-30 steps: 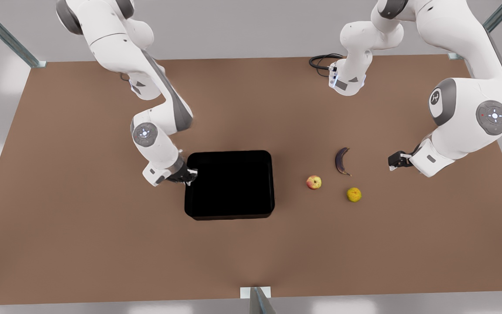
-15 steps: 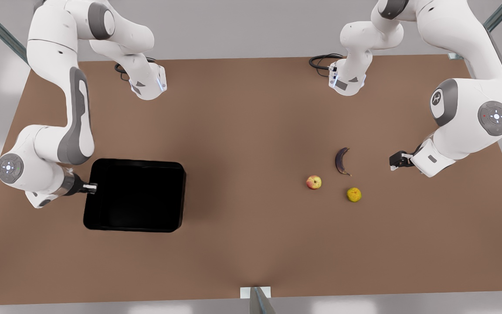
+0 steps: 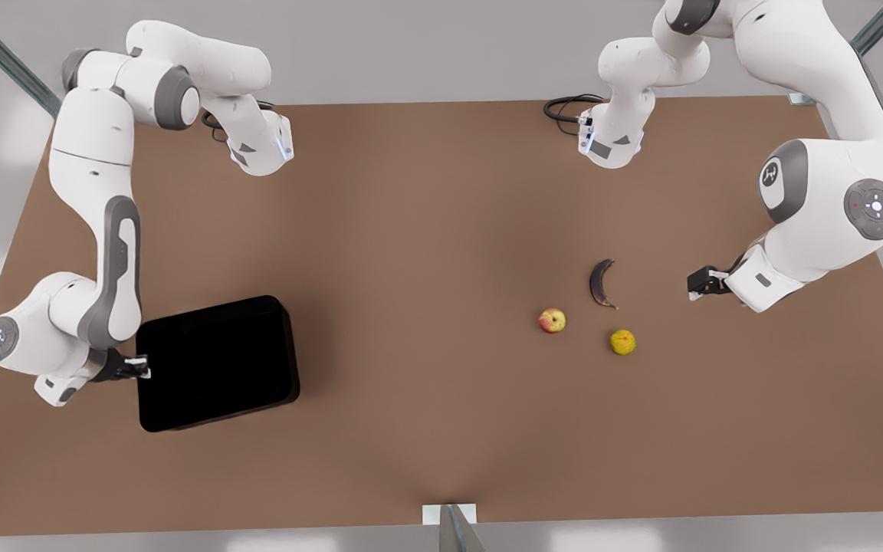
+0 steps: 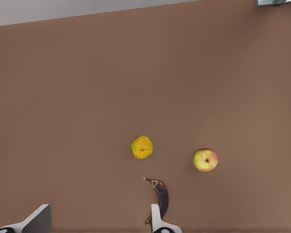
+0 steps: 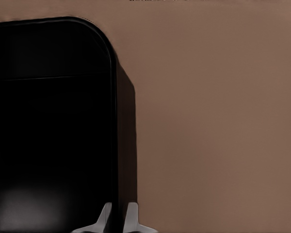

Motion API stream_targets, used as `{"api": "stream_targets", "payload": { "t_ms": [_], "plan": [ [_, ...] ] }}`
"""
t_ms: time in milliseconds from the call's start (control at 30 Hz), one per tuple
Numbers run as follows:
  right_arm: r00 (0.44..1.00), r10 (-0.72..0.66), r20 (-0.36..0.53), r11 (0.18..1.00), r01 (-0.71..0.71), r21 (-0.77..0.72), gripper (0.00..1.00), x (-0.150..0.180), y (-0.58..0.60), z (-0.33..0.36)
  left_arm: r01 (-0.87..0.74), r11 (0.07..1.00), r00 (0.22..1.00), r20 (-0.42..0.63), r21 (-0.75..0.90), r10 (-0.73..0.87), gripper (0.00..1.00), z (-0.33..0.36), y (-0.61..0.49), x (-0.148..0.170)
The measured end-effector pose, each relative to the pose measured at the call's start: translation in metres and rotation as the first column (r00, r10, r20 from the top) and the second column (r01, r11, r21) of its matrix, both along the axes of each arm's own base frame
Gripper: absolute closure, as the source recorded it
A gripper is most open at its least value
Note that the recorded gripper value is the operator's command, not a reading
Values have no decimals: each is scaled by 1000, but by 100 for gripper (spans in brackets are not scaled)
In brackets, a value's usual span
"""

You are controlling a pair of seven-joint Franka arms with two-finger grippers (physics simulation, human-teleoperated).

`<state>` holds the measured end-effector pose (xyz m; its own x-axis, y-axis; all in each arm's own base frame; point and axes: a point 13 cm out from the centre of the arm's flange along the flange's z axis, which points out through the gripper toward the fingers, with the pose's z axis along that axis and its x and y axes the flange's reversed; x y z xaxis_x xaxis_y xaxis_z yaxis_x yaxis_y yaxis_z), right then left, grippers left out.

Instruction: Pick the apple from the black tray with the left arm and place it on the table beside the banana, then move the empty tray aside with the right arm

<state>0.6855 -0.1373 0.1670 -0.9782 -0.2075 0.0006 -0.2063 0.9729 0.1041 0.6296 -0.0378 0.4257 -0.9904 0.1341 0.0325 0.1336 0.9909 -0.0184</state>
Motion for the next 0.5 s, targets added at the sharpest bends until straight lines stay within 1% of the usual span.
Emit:
{"api": "stream_targets", "payload": {
  "t_ms": [33, 67, 100, 133, 167, 233, 300, 333, 367, 500],
  "plan": [
    [1000, 21, 7, 1000, -21, 0, 34, 2, 0, -1, 0, 1000, 1000, -1, 0, 0, 0, -1, 0, 0],
    [999, 41, 16, 999, -41, -1, 11, 4, 0, 0, 0, 1000, 1000, -2, 0, 0, 0, -1, 0, 0],
    [998, 61, 26, 998, -61, -1, 2, 7, 2, 2, 1, 1000, 1000, -3, 0, -1, 0, -2, 0, 0],
    [996, 81, 47, 997, -81, -3, 0, 12, 4, 12, 1, 1000, 1000, -3, 0, -1, 0, -2, 0, 0],
    [991, 104, 86, 995, -105, -3, 0, 21, 12, 36, 1, 1000, 1000, -4, 0, -1, 0, -3, 1, 0],
    [967, 175, 186, 984, -176, -9, 0, 34, 53, 120, 1, 1000, 1000, -4, 0, -1, 0, -3, 1, 1],
    [926, 271, 262, 963, -265, -58, 0, 27, 105, 218, 1, 1000, 1000, -3, 0, -1, 0, -2, 1, 1],
    [919, 292, 266, 956, -283, -72, 0, 17, 118, 244, 1, 1000, 1000, -3, 0, -1, 0, -2, 1, 1],
    [922, 298, 248, 955, -287, -78, 0, 9, 122, 252, 2, 1000, 1000, -3, 0, -2, 0, -2, 1, 1],
    [949, 262, 175, 963, -243, -120, 0, -7, 117, 260, -12, 1000, 1000, 2, -19, 12, 0, -1, 5, 3]
  ]
}}
